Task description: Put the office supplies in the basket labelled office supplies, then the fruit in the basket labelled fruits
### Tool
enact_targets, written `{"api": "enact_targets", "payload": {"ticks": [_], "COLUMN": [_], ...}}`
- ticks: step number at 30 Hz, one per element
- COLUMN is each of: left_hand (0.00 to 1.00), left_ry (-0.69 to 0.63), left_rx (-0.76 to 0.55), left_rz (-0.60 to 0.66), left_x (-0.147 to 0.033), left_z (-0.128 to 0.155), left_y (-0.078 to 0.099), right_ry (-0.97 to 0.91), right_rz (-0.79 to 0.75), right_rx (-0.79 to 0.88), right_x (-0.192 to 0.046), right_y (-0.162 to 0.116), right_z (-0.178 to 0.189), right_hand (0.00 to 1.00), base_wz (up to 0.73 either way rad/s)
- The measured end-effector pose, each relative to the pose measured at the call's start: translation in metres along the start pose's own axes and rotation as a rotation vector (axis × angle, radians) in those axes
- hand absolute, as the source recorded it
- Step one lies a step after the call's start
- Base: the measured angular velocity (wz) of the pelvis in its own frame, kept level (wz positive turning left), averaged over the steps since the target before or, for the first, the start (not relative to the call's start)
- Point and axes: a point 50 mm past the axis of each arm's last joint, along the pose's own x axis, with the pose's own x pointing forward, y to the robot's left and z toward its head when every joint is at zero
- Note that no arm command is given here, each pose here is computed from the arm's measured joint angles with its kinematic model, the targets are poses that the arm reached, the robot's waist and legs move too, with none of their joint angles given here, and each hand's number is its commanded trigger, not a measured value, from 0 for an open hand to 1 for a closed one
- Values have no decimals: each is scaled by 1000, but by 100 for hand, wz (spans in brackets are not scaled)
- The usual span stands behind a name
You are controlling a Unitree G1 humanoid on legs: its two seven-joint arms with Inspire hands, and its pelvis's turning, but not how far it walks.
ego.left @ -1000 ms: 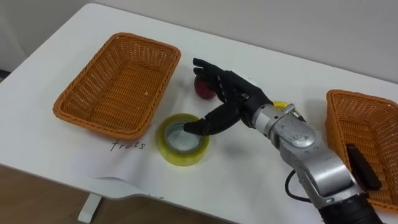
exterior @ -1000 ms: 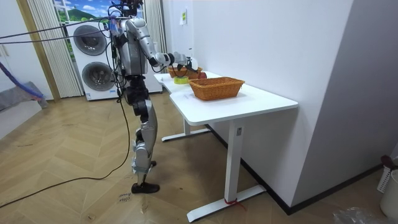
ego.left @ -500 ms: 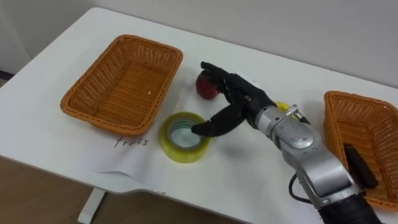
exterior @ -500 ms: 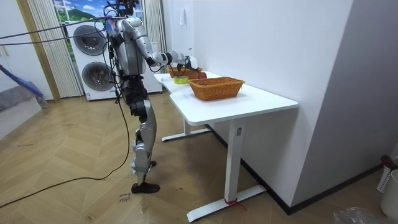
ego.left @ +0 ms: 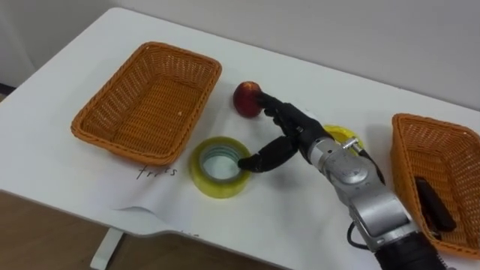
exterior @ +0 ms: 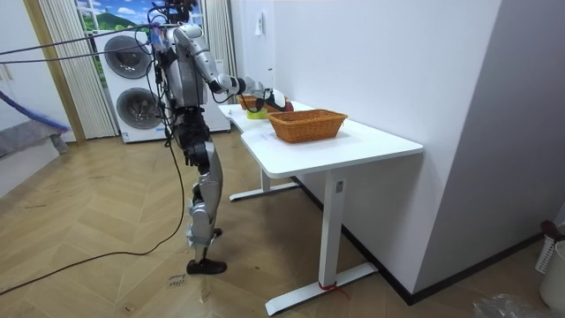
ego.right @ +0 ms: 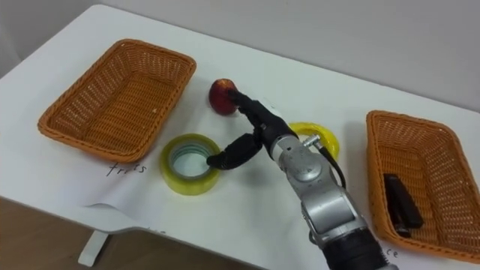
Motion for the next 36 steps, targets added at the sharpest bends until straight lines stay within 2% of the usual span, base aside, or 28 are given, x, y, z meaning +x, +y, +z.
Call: {"api": "enact_targets", "payload": {"ticks": [29, 36], "left_hand": [0, 0], "left_ry": [-16, -19], "left_rx": [12, 11], "left_rz": [-6, 2], "left_x": [-1, -1], "left_z": [5, 5], "left_y": [-5, -3], "right_ry": [-12, -66], "right_rz": [4, 35], "right_rx": [42, 77], "right_x": [3, 1], "right_y": [8, 11], "right_z": [3, 15], "right_hand": [0, 0], "base_wz": [0, 0]}}
